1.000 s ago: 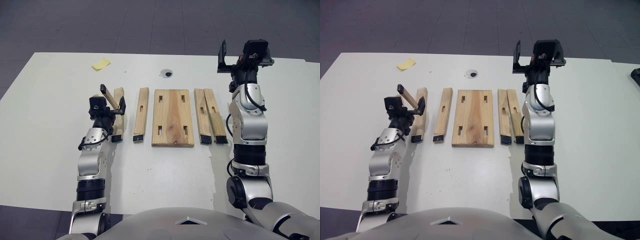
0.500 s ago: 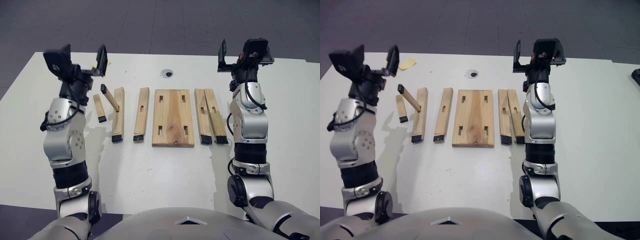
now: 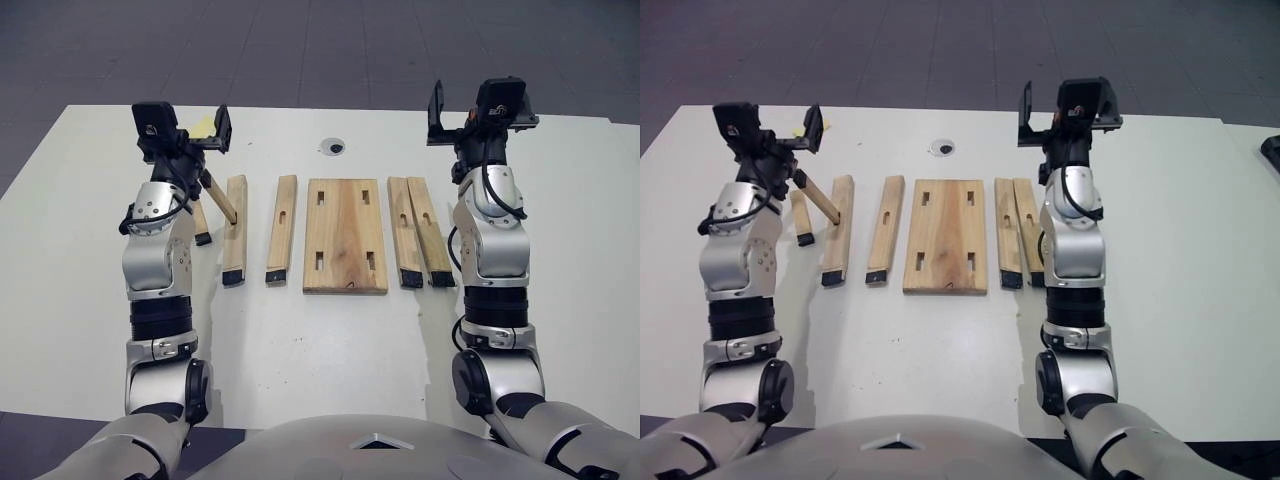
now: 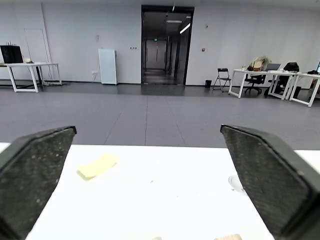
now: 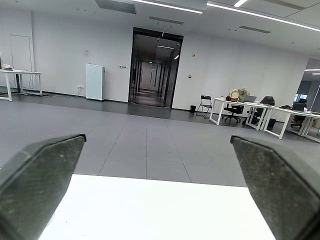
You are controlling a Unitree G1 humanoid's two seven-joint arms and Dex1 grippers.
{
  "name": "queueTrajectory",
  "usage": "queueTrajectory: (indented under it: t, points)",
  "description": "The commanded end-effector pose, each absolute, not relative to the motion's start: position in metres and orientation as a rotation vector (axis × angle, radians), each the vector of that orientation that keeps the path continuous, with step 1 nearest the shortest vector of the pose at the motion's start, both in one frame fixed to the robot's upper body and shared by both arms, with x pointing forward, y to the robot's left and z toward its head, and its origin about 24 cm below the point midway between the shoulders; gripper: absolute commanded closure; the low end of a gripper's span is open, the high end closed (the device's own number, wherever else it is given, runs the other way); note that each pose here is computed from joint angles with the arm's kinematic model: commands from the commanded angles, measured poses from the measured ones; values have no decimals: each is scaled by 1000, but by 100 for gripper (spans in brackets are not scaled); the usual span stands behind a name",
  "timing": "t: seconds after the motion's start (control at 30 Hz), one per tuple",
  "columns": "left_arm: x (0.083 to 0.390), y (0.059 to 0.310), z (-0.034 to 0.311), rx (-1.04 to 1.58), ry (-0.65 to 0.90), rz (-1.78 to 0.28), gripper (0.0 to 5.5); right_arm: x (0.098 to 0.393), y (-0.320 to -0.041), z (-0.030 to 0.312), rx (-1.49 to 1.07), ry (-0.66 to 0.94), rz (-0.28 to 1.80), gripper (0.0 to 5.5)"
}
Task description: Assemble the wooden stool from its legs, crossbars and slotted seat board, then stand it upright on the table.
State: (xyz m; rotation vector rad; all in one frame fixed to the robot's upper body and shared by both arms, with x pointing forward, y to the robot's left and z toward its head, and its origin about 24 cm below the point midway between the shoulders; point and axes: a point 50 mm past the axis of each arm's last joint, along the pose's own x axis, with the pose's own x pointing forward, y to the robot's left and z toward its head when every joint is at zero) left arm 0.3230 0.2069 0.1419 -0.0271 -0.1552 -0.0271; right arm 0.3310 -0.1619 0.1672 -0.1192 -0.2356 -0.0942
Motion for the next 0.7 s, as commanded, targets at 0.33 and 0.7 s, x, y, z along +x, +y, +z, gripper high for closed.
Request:
queueTrajectory:
  t: [0.33,0.7]
  points:
    - [335,201,185,-71,-299,-25,12,332,-159,168,-115,-232,-83,10]
    - [331,191,70,3,53,-84,12,331,-162,166,-115,-219,-92,10]
